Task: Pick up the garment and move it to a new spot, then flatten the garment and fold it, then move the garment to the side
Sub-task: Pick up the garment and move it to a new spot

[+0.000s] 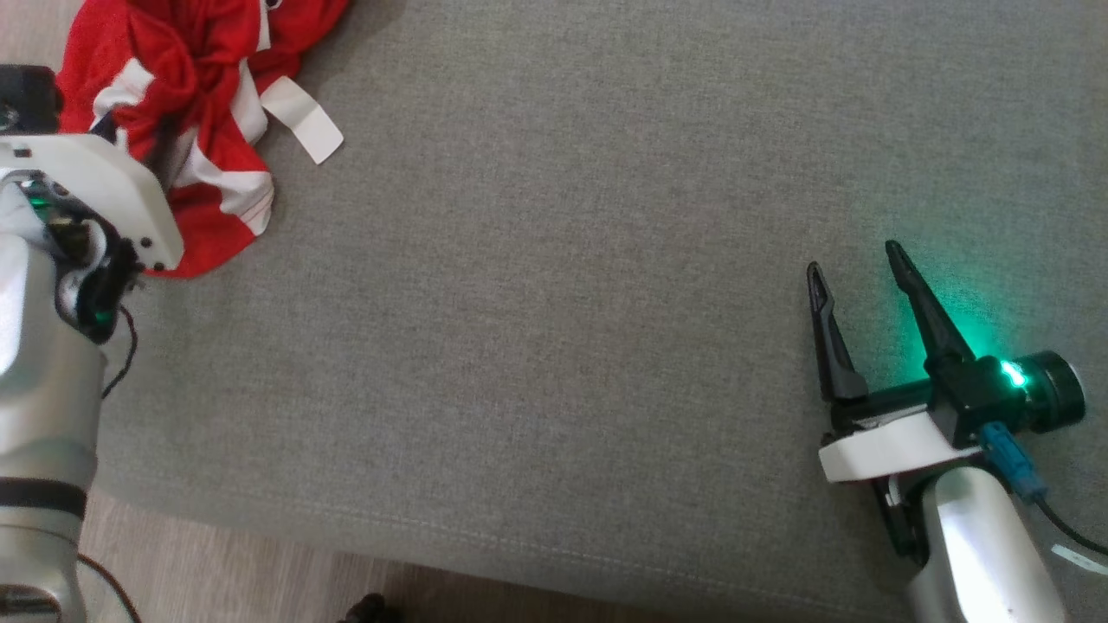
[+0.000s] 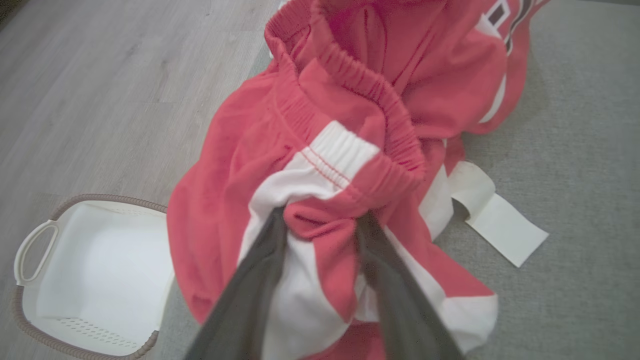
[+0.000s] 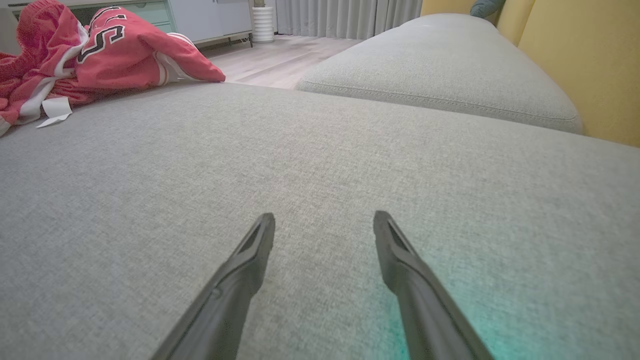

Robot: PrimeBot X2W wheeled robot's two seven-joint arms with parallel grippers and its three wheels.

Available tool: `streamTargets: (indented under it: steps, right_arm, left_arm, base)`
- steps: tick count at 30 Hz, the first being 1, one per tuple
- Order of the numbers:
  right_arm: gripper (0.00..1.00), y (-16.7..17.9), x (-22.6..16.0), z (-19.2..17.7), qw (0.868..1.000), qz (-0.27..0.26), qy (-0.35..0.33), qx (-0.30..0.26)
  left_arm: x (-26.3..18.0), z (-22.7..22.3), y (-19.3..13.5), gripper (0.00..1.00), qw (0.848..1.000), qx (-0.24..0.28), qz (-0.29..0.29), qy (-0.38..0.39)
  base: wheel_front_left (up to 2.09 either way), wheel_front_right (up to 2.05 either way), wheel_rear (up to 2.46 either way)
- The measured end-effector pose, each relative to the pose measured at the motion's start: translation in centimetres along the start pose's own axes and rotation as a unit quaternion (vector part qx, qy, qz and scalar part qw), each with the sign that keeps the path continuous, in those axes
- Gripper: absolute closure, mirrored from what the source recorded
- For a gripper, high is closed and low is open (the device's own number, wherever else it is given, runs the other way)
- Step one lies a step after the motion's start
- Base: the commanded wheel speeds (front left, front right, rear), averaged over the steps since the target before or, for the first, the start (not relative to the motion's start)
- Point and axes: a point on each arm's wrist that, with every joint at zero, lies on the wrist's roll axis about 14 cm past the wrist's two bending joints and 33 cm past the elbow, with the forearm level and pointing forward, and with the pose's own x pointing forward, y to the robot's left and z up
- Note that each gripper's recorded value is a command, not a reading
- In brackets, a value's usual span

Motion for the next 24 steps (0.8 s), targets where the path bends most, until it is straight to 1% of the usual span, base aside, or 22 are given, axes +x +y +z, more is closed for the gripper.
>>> streamTargets:
  steps: [1,2,3,8,10,13,15,17,19,22,24]
  right_arm:
    - [0.00,0.0,0.1,0.1,1.000,0.000,-0.002,0.000]
    - [0.00,0.0,0.2,0.2,1.000,0.001,-0.003,0.001]
    - [0.00,0.1,0.2,0.3,1.000,0.002,-0.004,0.001]
    - [0.00,0.5,0.1,1.0,1.000,0.007,-0.012,0.007]
    - [0.00,0.6,0.0,1.6,1.000,0.006,-0.019,0.009]
    - [0.00,0.5,-0.2,3.0,0.999,0.003,-0.035,0.012]
    - [0.00,0.4,-0.6,4.0,0.999,-0.001,-0.046,0.014]
    - [0.00,0.1,-1.2,5.0,0.998,-0.008,-0.057,0.018]
    - [0.00,-0.3,-1.9,6.2,0.997,-0.017,-0.071,0.019]
    - [0.00,-1.1,-3.4,7.7,0.995,-0.034,-0.089,0.022]
    - [0.00,-1.7,-4.7,8.2,0.994,-0.049,-0.094,0.025]
  left_arm:
    - [0.1,0.0,0.2,0.92,1.000,0.002,0.001,0.001]
    - [0.1,0.1,0.3,0.92,1.000,0.005,0.002,-0.002]
    - [0.0,0.3,0.2,1.00,1.000,0.006,0.001,-0.005]
    - [-0.5,1.1,0.5,1.00,1.000,0.012,0.001,-0.026]
    - [-1.0,2.0,0.9,1.00,0.999,0.018,0.004,-0.046]
    - [-2.1,4.1,2.1,1.00,0.996,0.039,0.015,-0.084]
    - [-3.0,6.5,2.8,1.00,0.991,0.056,0.021,-0.121]
    - [-4.3,9.7,2.9,1.00,0.983,0.069,0.019,-0.168]
    - [-5.8,13.0,2.6,1.00,0.972,0.084,0.015,-0.218]
    - [-8.4,17.3,1.5,1.00,0.951,0.116,0.003,-0.286]
    - [-10.2,19.6,0.2,1.00,0.936,0.137,-0.012,-0.325]
  base:
    - [0.00,0.00,0.00]
    - [0.00,0.00,0.00]
    - [0.00,0.00,0.00]
    - [0.00,0.00,0.00]
    - [0.00,0.00,0.00]
    - [0.00,0.00,0.00]
    - [0.00,0.00,0.00]
    - [0.00,0.00,0.00]
    - [0.00,0.00,0.00]
    - [0.00,0.00,0.00]
    - [0.00,0.00,0.00]
